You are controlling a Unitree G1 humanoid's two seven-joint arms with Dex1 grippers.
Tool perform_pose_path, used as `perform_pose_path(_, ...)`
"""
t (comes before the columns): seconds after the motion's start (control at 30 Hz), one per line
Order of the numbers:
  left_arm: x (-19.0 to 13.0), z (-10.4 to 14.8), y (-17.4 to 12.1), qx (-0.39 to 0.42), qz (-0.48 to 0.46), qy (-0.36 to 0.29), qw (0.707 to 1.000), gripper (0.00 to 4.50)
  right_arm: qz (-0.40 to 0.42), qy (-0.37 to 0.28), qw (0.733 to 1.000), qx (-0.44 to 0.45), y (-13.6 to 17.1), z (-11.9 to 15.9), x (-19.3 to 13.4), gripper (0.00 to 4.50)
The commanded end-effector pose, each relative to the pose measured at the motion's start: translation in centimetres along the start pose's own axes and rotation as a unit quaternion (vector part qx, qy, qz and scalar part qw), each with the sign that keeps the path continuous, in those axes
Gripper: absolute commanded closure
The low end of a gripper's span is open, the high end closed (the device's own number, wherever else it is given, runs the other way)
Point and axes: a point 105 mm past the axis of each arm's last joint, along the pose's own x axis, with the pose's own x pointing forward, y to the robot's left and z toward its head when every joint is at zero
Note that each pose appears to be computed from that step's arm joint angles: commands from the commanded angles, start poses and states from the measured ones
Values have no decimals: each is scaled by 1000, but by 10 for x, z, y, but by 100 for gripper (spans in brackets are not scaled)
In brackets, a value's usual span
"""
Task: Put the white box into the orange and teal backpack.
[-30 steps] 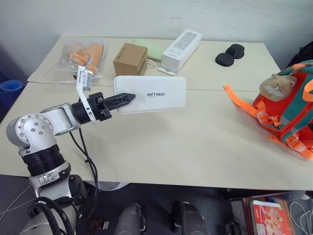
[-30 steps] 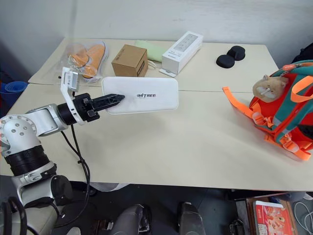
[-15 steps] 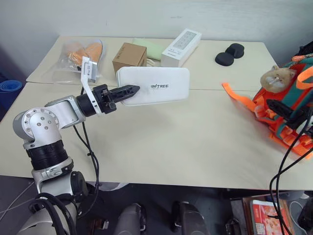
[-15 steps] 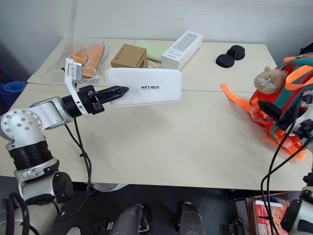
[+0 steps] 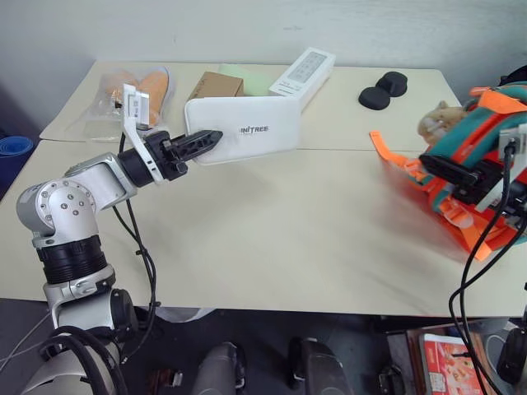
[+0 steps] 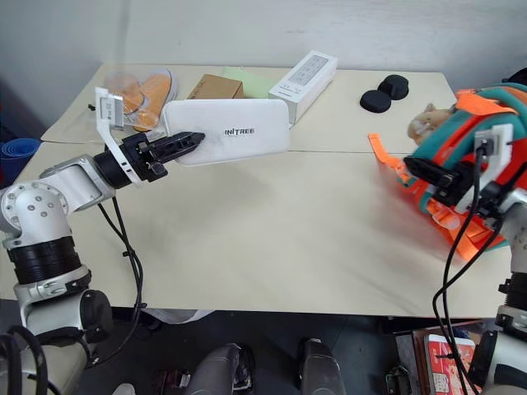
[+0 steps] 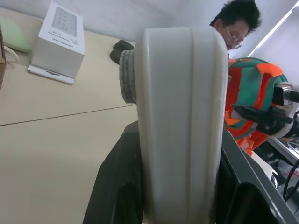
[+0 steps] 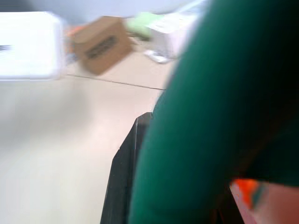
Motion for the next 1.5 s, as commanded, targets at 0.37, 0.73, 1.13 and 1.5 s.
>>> perform_pose_path(0.37,-7,54,-35,159,-82,-107,978,319,386,64,920,13,156,40,0,446)
perform_pose_path(0.73,-21,49,-72,170,-191,-62,965,319,382,122,916,28,150,23,-20,446)
perform_pose_path(1.13,-64,33,-74,188,-183,22,965,319,330,178,927,2,132,-29,-45,446)
perform_pose_path(1.5,-90,18,-97,171,-199,76,962,319,321,160,933,-25,134,-39,-44,446)
